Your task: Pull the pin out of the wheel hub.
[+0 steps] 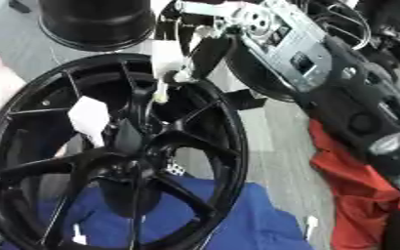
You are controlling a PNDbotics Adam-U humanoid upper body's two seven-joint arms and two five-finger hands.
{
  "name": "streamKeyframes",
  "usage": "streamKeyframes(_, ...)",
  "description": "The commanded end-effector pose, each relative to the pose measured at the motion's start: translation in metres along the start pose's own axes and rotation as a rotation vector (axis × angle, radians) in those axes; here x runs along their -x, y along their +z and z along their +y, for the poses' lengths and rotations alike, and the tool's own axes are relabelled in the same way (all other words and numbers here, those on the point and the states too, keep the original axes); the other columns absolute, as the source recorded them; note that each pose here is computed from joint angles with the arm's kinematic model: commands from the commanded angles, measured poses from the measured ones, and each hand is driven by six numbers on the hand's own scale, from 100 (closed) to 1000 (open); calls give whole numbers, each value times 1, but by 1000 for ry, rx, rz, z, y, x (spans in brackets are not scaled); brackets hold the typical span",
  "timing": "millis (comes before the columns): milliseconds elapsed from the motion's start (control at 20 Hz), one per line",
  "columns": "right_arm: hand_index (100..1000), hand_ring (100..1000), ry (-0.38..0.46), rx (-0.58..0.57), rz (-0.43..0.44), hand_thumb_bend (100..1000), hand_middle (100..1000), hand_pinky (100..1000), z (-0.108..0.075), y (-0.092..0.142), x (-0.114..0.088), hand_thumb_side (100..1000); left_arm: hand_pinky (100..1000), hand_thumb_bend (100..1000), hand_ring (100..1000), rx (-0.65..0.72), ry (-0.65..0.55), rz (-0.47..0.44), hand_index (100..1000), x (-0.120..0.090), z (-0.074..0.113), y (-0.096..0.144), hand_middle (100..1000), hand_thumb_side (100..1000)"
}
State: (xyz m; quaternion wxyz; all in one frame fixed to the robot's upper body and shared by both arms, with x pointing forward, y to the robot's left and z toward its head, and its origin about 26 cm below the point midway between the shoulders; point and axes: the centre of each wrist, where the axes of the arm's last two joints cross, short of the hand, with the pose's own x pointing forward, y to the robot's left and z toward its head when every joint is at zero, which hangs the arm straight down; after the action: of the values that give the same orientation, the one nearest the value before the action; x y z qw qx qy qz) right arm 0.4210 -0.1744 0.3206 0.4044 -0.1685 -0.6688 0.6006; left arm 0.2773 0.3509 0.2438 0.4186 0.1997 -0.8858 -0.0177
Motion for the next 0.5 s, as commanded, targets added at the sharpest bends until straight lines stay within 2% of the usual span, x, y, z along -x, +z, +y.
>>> streamKeyframes(50, 457, 466, -56, 112, 77, 219, 294, 636, -36, 18, 22, 100, 748, 100, 624, -20, -2, -22, 795, -9, 4, -7, 623, 635)
streamKeyframes(250, 457, 443, -142, 241, 171, 200, 291, 589, -63, 41, 56, 100, 748, 100, 623, -40, 5, -9, 794, -10, 5, -7, 622, 637)
streamKeyframes(450, 457, 420, -218, 387, 284, 178, 288, 544, -84, 85, 95, 100, 748, 100, 622, -56, -3, -10, 794, -9, 8, -6, 621, 637)
streamKeyframes(500, 458, 421, -227, 426, 309, 100, 289, 546, -88, 98, 103, 100, 748, 100, 622, -61, -8, -11, 794, -8, 9, -6, 621, 619)
